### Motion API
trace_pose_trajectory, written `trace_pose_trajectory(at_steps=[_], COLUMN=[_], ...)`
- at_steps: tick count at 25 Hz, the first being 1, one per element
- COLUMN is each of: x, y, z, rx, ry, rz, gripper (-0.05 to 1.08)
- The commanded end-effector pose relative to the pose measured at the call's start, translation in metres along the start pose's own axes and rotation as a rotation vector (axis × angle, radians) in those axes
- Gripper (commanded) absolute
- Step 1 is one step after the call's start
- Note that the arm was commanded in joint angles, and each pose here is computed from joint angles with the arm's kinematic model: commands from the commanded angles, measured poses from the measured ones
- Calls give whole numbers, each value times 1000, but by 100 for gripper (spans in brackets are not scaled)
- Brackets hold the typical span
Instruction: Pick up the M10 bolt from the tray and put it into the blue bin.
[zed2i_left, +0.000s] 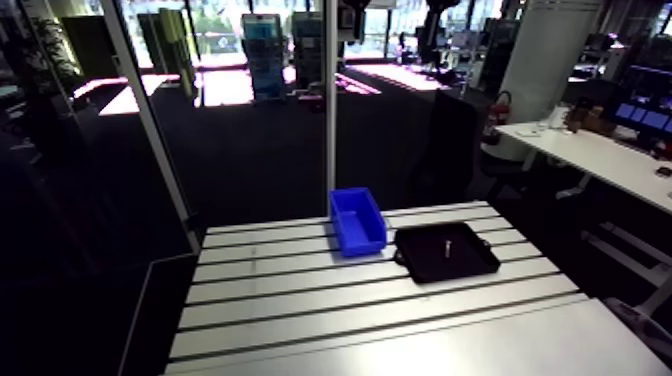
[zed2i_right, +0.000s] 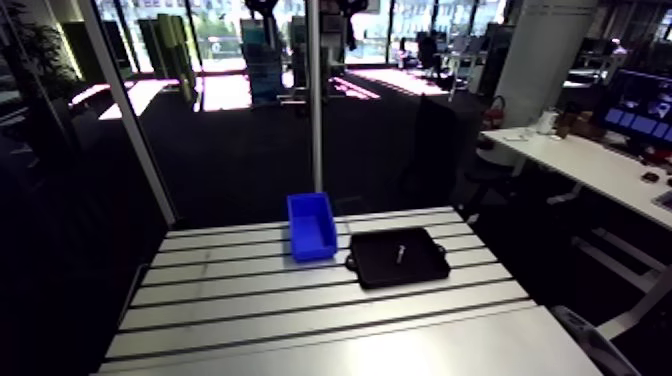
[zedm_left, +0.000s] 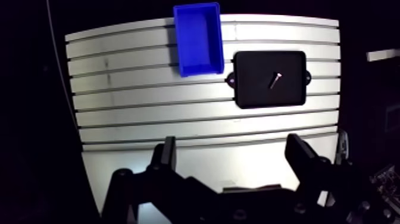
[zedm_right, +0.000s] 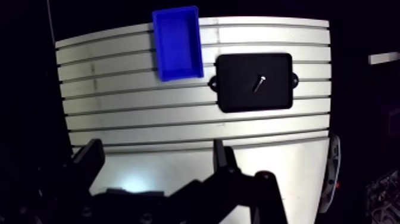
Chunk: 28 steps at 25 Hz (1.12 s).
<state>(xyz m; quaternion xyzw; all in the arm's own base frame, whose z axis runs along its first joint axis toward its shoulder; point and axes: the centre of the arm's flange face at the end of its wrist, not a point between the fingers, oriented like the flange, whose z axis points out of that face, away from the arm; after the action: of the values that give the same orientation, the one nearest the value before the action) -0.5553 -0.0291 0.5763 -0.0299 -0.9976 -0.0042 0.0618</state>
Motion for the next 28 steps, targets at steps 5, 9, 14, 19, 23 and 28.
trace_pose_trajectory(at_steps=[5, 9, 14, 19, 23, 28], x=[7, 7, 8, 11, 14, 13], y=[2, 2, 4, 40, 55, 95], z=[9, 9, 11, 18, 26, 35], rx=[1, 2, -1, -8, -10, -10], ry=[-12, -14, -12, -16, -14, -26], rz=[14, 14, 17, 64, 47, 29], gripper=[1, 1, 1, 1, 1, 1])
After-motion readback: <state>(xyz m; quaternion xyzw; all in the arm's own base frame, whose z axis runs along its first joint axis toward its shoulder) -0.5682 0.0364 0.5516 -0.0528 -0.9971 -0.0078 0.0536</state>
